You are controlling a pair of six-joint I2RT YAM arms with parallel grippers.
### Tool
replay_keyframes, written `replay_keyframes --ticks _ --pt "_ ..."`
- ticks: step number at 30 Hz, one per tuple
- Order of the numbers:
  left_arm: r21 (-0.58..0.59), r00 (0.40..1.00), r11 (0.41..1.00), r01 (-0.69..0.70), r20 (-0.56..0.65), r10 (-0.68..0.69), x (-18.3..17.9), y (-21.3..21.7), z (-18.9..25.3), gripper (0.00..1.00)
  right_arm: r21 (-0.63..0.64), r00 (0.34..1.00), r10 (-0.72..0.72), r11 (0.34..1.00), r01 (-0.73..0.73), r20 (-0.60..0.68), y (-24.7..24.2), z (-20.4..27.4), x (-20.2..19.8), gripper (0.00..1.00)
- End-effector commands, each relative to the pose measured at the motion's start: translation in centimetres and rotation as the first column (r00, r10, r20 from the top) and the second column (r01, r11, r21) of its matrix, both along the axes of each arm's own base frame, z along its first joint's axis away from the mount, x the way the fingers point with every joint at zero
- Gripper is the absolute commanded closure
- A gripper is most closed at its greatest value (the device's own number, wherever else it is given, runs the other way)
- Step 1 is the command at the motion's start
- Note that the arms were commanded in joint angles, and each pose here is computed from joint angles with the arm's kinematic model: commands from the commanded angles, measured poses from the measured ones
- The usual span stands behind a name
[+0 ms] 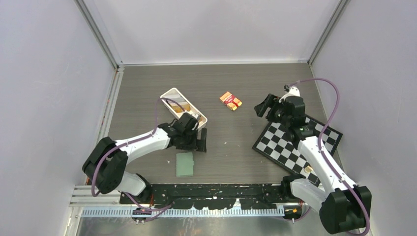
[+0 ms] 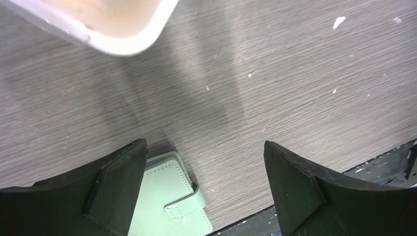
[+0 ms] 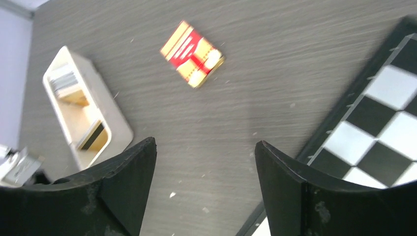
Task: Put the credit cards into the card holder
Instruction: Move the card holder to the center of the board.
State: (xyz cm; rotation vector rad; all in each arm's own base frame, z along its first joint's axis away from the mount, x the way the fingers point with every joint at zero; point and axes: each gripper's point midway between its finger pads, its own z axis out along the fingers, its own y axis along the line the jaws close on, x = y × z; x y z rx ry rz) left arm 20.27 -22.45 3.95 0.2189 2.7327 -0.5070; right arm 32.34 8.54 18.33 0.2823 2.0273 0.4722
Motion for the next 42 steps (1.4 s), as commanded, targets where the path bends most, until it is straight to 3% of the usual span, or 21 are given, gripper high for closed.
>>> replay_keyframes --ticks 1,5,11,17,25,27,37,42 --pt "-0.057 0.99 0.997 -0.043 0.134 0.05 2.9 -1.0 4.5 0.09 0.185 0.971 0.236 0.956 -0.225 -0.037 5.4 0.9 -2.1 0.25" --pt "0.077 0.989 0.99 -0.118 0.099 0.11 1.5 2.4 4.6 0.08 0.331 0.938 0.33 0.901 -0.279 -0.109 9.1 -0.4 -4.9 0.3" --pt "0.112 0.99 0.984 -0.139 -0.007 0.141 -2.2 5.0 3.4 0.13 0.466 0.889 0.425 0.83 -0.307 -0.169 14.6 -2.8 -7.8 0.33" --pt "0.012 0.971 0.974 -0.227 -0.08 0.227 -4.0 6.8 2.1 0.32 0.526 0.834 0.5 0.786 -0.324 -0.233 19.4 -5.4 -9.5 0.38" --pt "-0.022 0.956 0.967 -0.253 -0.156 0.247 -5.3 7.0 -0.3 0.33 0.525 0.792 0.542 0.777 -0.347 -0.279 22.9 -8.0 -10.9 0.39" --pt "-0.023 0.953 0.966 -0.256 -0.171 0.248 -5.6 6.9 -0.7 0.34 0.526 0.79 0.54 0.78 -0.339 -0.292 23.3 -8.7 -11.0 0.39" --pt "-0.172 0.941 0.942 -0.287 -0.234 0.244 -5.7 4.3 -2.9 0.62 0.495 0.783 0.509 0.814 -0.303 -0.358 22.2 -11.2 -12.5 0.4" --pt "-0.245 0.937 0.919 -0.308 -0.243 0.25 -4.9 3.0 -3.1 0.71 0.496 0.766 0.52 0.812 -0.307 -0.377 21.9 -12.2 -13.2 0.4"
